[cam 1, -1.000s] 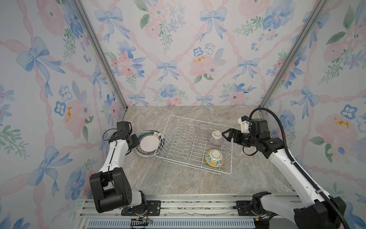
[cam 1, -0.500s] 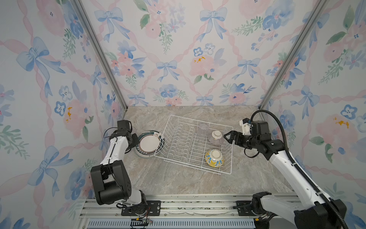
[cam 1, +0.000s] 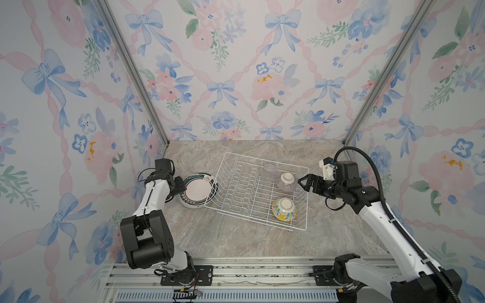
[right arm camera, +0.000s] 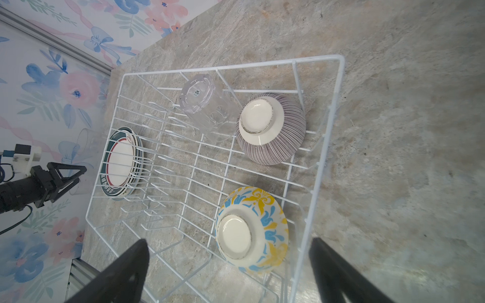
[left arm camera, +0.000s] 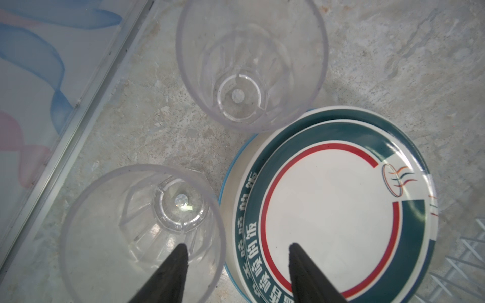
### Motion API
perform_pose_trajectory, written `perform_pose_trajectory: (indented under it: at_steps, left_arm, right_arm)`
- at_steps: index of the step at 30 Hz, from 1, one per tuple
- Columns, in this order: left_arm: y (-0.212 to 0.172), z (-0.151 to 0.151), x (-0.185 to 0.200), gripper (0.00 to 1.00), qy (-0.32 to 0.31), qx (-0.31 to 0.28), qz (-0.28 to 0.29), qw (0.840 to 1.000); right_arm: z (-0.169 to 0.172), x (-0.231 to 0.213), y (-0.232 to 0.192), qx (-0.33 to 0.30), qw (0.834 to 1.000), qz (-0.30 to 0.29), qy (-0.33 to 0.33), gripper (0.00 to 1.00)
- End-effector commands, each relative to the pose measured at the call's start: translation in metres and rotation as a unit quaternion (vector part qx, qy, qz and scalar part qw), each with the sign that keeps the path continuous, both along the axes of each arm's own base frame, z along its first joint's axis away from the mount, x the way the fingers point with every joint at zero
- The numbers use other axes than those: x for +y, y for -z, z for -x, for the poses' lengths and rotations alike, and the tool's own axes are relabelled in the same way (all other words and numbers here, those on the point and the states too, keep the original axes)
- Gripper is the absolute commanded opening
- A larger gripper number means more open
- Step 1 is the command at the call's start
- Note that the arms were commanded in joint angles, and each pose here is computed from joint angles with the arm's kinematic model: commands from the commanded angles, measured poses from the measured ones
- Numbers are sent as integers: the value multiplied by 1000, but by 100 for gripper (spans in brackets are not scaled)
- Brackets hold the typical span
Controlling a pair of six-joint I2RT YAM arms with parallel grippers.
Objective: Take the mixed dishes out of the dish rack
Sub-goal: 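Carry the clear cup with the left gripper to the table beside the plates, then set the clear cup down and open the left gripper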
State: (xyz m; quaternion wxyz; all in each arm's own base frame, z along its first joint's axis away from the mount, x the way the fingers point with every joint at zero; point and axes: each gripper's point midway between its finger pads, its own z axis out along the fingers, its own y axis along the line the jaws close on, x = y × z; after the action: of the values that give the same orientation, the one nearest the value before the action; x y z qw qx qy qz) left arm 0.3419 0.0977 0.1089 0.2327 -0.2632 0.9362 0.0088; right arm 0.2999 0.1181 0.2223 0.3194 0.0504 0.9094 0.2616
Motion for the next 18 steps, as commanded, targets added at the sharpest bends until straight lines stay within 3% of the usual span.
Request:
perform_pose_trajectory:
  at_steps: [1,7,12,18]
  left_arm:
    - [-31,-7,-3,75,12,-48,2,999]
    - [-66,-6,-16,97,33,-104,15,994]
    - [-96,2,-32,98,50,-155,33,986]
    - [-113,14,-77,98,72,-214,101,969]
  right_arm:
    - [6,-6,0,7,1000,6,7,97]
    - [4,-7,0,20,1000,11,10,97]
    - [1,-4,-3,20,1000,-2,17,97]
    - [-8,1,2,31,999,-24,37,97]
